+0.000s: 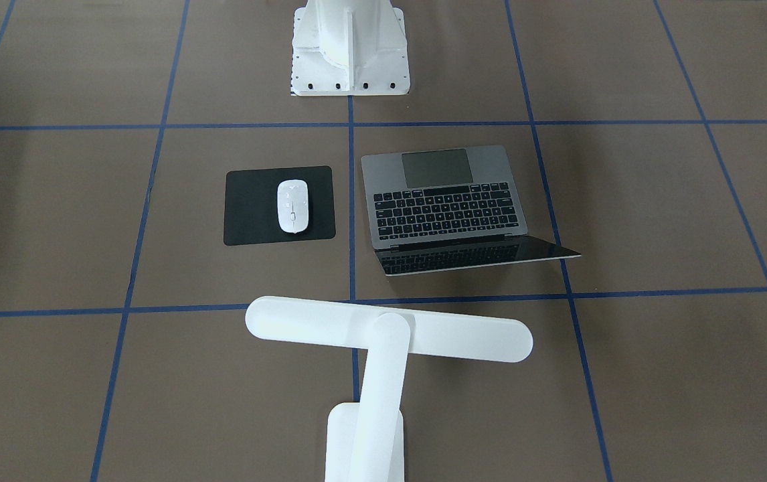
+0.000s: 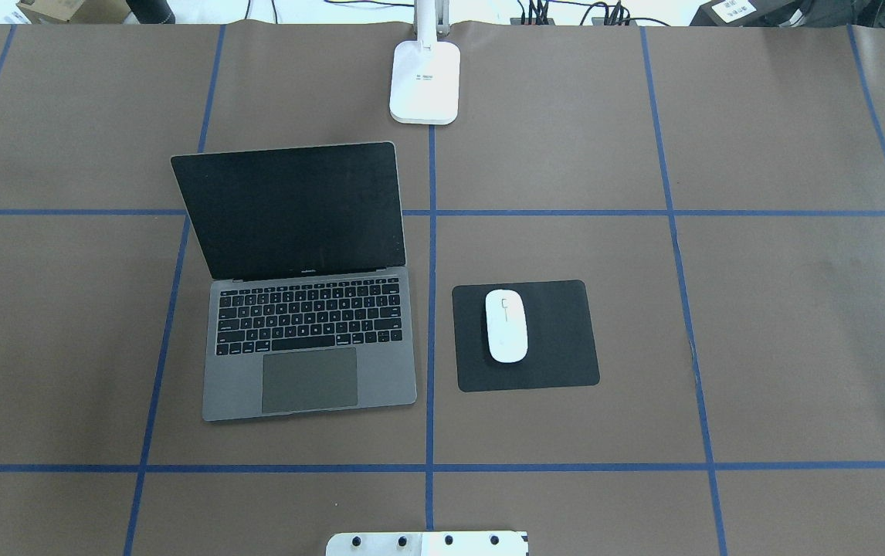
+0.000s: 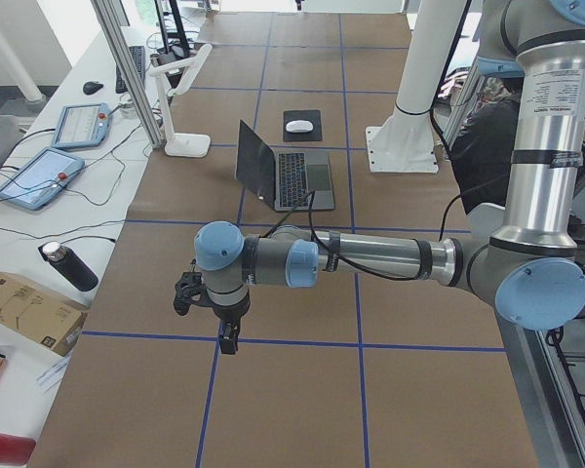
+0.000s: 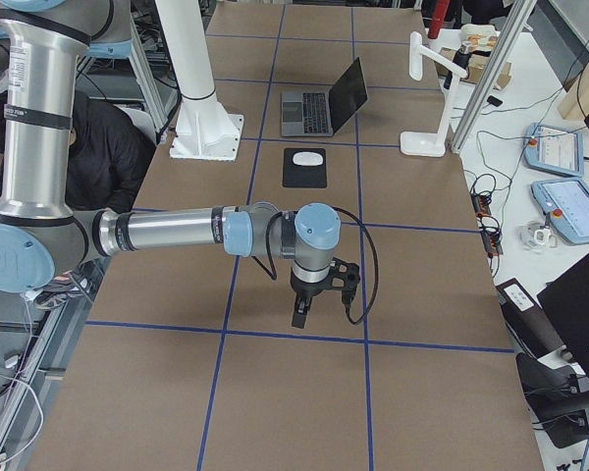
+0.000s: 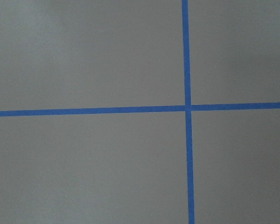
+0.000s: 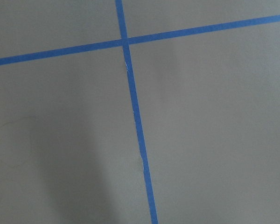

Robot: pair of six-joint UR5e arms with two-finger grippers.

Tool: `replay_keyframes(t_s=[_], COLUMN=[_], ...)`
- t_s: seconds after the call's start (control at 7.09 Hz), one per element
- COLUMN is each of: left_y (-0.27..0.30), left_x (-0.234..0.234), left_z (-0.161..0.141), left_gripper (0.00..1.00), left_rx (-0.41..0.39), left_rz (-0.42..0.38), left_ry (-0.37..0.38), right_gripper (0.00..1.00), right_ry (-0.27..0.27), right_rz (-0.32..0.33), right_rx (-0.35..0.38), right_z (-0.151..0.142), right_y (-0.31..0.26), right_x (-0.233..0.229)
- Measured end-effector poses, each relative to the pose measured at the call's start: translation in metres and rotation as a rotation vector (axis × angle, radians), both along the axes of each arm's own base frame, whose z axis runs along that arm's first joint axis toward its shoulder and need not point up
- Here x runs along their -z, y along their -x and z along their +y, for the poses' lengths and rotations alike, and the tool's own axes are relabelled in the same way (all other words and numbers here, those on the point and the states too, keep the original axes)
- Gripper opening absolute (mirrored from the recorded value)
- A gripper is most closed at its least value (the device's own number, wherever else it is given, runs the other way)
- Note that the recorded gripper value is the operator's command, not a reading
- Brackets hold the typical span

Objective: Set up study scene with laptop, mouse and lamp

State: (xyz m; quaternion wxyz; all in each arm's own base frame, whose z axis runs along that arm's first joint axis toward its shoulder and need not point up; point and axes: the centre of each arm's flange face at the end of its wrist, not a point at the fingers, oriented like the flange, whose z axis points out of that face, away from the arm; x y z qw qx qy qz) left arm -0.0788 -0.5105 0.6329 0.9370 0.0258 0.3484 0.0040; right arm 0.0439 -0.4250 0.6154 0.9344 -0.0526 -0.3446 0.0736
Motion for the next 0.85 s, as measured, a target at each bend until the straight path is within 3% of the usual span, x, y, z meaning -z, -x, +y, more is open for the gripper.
replay_keyframes(t_s=[0.85], left_y=[0.0], left_x=[-0.0028], left_z=[0.0005], left_gripper=[0.99], left_rx=[0.0], left_rz=[0.0], left_ry=[0.007], right_gripper=[1.0], right_ry=[0.006], right_rz=[-0.008], right_rx=[0.0], right_z=[0.0021], right_y=[0.0005], right_x=[-0.0015])
